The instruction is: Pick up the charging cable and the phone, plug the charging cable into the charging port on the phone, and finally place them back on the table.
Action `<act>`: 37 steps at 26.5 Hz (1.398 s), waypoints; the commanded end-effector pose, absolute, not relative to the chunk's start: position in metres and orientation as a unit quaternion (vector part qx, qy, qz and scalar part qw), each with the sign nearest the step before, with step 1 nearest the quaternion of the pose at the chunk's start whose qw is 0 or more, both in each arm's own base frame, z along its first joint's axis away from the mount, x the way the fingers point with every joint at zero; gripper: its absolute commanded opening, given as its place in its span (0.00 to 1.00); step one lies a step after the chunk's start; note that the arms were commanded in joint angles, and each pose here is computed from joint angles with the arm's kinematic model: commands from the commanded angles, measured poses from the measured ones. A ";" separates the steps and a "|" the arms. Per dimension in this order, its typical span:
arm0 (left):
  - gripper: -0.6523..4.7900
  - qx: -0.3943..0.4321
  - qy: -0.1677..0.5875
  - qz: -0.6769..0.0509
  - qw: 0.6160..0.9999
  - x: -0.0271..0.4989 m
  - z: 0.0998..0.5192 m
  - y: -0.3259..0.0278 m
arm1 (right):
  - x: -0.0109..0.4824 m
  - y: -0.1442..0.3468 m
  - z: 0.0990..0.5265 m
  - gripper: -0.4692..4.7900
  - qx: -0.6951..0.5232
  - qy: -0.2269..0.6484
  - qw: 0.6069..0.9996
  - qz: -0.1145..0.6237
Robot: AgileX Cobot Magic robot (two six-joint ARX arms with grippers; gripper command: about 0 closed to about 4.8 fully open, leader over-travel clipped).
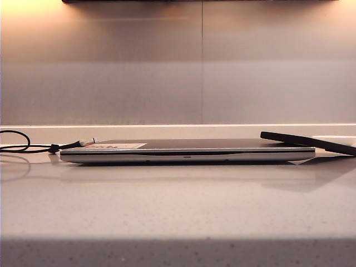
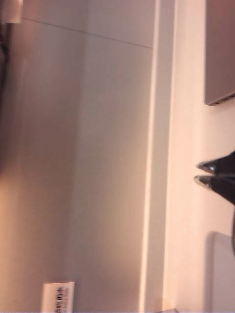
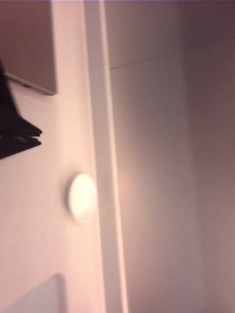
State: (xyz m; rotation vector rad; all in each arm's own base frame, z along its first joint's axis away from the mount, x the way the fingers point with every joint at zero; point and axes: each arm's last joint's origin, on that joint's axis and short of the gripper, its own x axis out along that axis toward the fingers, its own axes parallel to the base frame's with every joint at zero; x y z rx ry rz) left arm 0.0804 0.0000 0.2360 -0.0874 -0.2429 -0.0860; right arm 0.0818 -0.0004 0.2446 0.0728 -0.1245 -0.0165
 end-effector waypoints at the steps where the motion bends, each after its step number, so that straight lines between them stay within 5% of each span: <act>1: 0.11 -0.045 -0.136 -0.046 0.989 0.081 0.249 0.000 | 0.083 0.000 0.269 0.09 0.038 -0.078 0.996 -0.006; 14: 0.11 -0.050 -0.066 -0.085 0.993 0.136 0.285 -0.010 | 0.116 0.029 0.326 0.09 -0.025 -0.042 0.990 0.133; 24: 0.11 0.042 0.013 -0.193 0.980 0.174 0.265 -0.052 | 0.106 0.064 0.317 0.09 -0.055 0.001 0.960 0.275; 37: 0.11 0.151 0.102 -0.220 0.958 0.187 0.235 -0.061 | 0.092 0.081 0.305 0.09 -0.124 0.032 0.922 0.365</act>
